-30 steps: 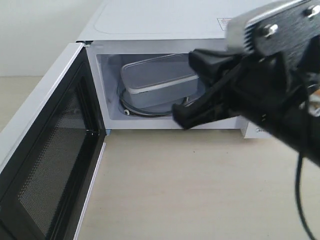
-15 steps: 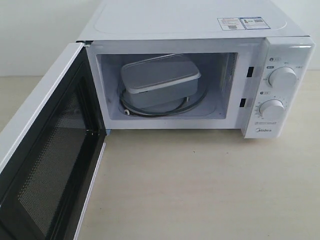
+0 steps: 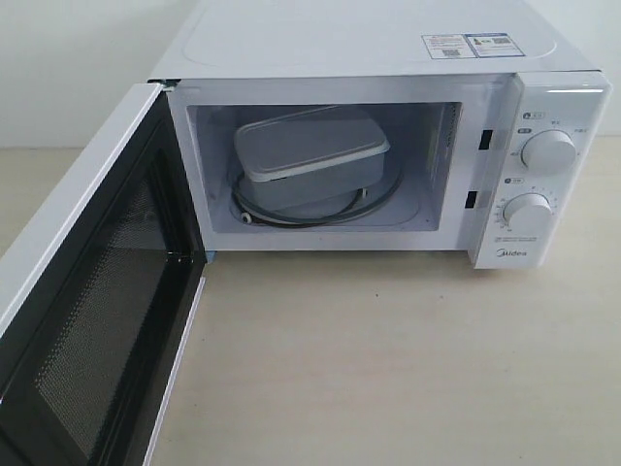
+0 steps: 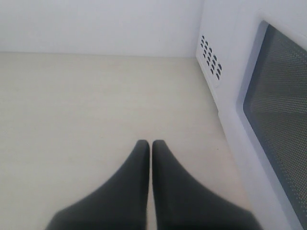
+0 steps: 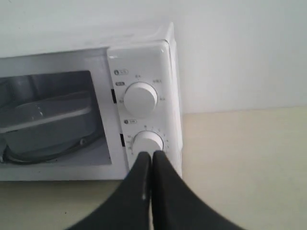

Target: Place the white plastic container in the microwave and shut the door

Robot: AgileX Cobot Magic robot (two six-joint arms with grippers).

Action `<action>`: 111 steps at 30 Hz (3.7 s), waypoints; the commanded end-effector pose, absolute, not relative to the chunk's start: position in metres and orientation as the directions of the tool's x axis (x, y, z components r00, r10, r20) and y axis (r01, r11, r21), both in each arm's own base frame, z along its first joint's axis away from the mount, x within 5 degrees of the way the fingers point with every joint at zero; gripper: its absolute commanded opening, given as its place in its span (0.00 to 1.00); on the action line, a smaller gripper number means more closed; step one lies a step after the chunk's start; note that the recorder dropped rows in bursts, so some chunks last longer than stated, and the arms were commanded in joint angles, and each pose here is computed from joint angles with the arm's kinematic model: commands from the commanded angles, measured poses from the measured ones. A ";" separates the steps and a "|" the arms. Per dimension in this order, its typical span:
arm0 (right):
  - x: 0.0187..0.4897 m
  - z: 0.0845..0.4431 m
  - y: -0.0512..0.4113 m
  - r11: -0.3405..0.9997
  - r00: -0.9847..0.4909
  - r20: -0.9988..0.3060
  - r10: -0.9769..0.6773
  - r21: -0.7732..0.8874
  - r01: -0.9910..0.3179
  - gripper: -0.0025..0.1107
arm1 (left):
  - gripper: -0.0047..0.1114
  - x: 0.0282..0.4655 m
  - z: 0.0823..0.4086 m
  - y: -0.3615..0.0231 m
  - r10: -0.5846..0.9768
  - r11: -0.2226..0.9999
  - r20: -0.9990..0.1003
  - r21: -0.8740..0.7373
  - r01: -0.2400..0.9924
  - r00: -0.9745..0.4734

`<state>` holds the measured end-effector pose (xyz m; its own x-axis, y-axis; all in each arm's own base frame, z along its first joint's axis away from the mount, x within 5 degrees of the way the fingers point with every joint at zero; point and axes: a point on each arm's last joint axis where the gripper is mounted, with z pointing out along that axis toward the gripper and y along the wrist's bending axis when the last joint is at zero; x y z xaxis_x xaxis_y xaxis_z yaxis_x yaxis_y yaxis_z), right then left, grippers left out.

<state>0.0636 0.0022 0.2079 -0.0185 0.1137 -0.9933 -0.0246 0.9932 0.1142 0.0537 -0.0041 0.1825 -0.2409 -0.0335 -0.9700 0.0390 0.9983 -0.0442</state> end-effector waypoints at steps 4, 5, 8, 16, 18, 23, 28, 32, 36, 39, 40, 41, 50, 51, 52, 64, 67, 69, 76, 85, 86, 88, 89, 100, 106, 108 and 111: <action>0.056 0.202 0.003 0.999 -0.037 -0.999 0.039 0.040 -0.035 0.02 | 0.08 0.054 0.185 -0.004 -0.040 0.998 -0.974 -0.050 0.040 -0.225; 0.056 0.200 0.003 0.998 -0.056 -0.997 0.046 0.047 -0.031 0.02 | 0.08 0.054 0.185 -0.004 -0.040 0.998 -0.974 -0.050 0.040 -0.225; 0.056 0.193 0.001 0.998 -0.140 -0.988 0.061 0.063 -0.010 0.02 | 0.08 0.054 0.185 -0.004 -0.040 0.998 -0.974 -0.050 0.040 -0.225; 0.056 0.193 0.001 0.998 -0.138 -0.989 0.060 0.061 -0.005 0.02 | 0.08 0.054 0.185 -0.004 -0.040 0.998 -0.974 -0.050 0.040 -0.225; 0.056 0.199 0.001 0.998 -0.071 -0.996 0.061 0.062 -0.008 0.02 | 0.08 0.054 0.185 -0.004 -0.040 0.998 -0.974 -0.050 0.040 -0.225; 0.056 0.201 0.001 0.998 -0.047 -0.997 0.061 0.062 -0.009 0.02 | 0.08 0.054 0.185 -0.004 -0.040 0.998 -0.974 -0.050 0.040 -0.225; 0.055 0.190 0.001 0.998 -0.172 -0.983 0.060 0.061 -0.003 0.02 | 0.08 0.054 0.185 -0.004 -0.040 0.998 -0.974 -0.050 0.040 -0.225; 0.055 0.188 0.001 0.998 -0.187 -0.981 0.059 0.061 -0.002 0.02 | 0.08 0.054 0.185 -0.004 -0.040 0.998 -0.974 -0.050 0.040 -0.225; 0.055 0.188 0.001 0.998 -0.187 -0.981 0.059 0.061 -0.002 0.02 | 0.08 0.054 0.185 -0.004 -0.040 0.998 -0.974 -0.050 0.040 -0.225; 0.055 0.188 0.001 0.998 -0.187 -0.981 0.059 0.061 -0.002 0.02 | 0.08 0.054 0.185 -0.004 -0.040 0.998 -0.974 -0.050 0.040 -0.225; 0.055 0.188 0.001 0.998 -0.187 -0.981 0.059 0.061 -0.002 0.02 | 0.08 0.054 0.185 -0.004 -0.040 0.998 -0.974 -0.050 0.040 -0.225; 0.055 0.188 0.001 0.998 -0.187 -0.981 0.059 0.061 -0.002 0.02 | 0.08 0.054 0.185 -0.004 -0.040 0.998 -0.974 -0.050 0.040 -0.225; 0.055 0.188 0.001 0.998 -0.187 -0.981 0.059 0.061 -0.002 0.02 | 0.08 0.054 0.185 -0.004 -0.040 0.998 -0.974 -0.050 0.040 -0.225; 0.055 0.188 0.001 0.998 -0.187 -0.981 0.059 0.061 -0.002 0.02 | 0.08 0.054 0.185 -0.004 -0.040 0.998 -0.974 -0.050 0.040 -0.225; 0.055 0.188 0.001 0.998 -0.187 -0.981 0.059 0.061 -0.002 0.02 | 0.08 0.054 0.185 -0.004 -0.040 0.998 -0.974 -0.050 0.040 -0.225; 0.055 0.188 0.001 0.998 -0.187 -0.981 0.059 0.061 -0.002 0.02 | 0.08 0.055 0.220 0.000 -0.056 0.998 -0.985 -0.055 0.008 0.165; 0.055 0.188 0.001 0.998 -0.187 -0.981 0.059 0.061 -0.002 0.02 | 0.08 0.046 0.248 0.004 -0.048 0.998 -0.881 -0.064 -0.017 0.470; 0.055 0.188 0.001 0.998 -0.187 -0.981 0.059 0.061 -0.002 0.02 | 0.08 0.038 0.271 0.005 -0.041 0.998 -0.826 -0.063 -0.020 0.562; 0.055 0.188 0.001 0.998 -0.187 -0.981 0.059 0.061 -0.002 0.02 | 0.08 0.042 0.340 -0.001 0.096 0.995 -0.945 0.095 -0.017 0.312; 0.055 0.188 0.001 0.998 -0.187 -0.981 0.059 0.061 -0.002 0.02 | 0.08 0.104 0.376 -0.005 0.096 0.994 -0.994 0.094 0.057 -0.045; 0.055 0.188 0.001 0.998 -0.187 -0.981 0.059 0.061 -0.002 0.02 | 0.08 0.110 0.379 -0.004 0.092 0.995 -0.996 0.091 0.049 -0.020; 0.055 0.188 0.001 0.998 -0.187 -0.981 0.059 0.061 -0.002 0.02 | 0.08 0.119 0.382 -0.003 0.089 0.995 -0.996 0.089 0.032 0.026; 0.055 0.188 0.001 0.998 -0.187 -0.981 0.059 0.061 -0.002 0.02 | 0.08 0.122 0.384 -0.003 0.088 0.996 -0.995 0.089 0.026 0.046; 0.055 0.188 0.001 0.998 -0.187 -0.981 0.059 0.061 -0.002 0.02 | 0.08 0.146 0.367 -0.004 0.090 0.995 -0.992 0.086 0.044 -0.091; 0.055 0.188 0.001 0.998 -0.187 -0.981 0.059 0.061 -0.002 0.02 | 0.08 0.144 0.325 -0.017 -0.040 0.983 -0.845 -0.128 0.129 -0.534; 0.055 0.188 0.001 0.998 -0.187 -0.981 0.059 0.061 -0.002 0.02 | 0.08 0.144 0.322 -0.032 -0.106 0.932 -0.793 -0.289 0.218 -0.600; 0.055 0.188 0.001 0.998 -0.187 -0.981 0.059 0.061 -0.002 0.02 | 0.08 0.149 0.310 -0.044 -0.023 0.878 -0.722 -0.346 0.331 -0.692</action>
<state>0.0553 0.0013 0.1877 -0.1932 0.0672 -0.9789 -0.0050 0.9976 0.0694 0.1461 -0.0382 0.3149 -0.6464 -0.0465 -0.7616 0.2868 0.9101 -0.2990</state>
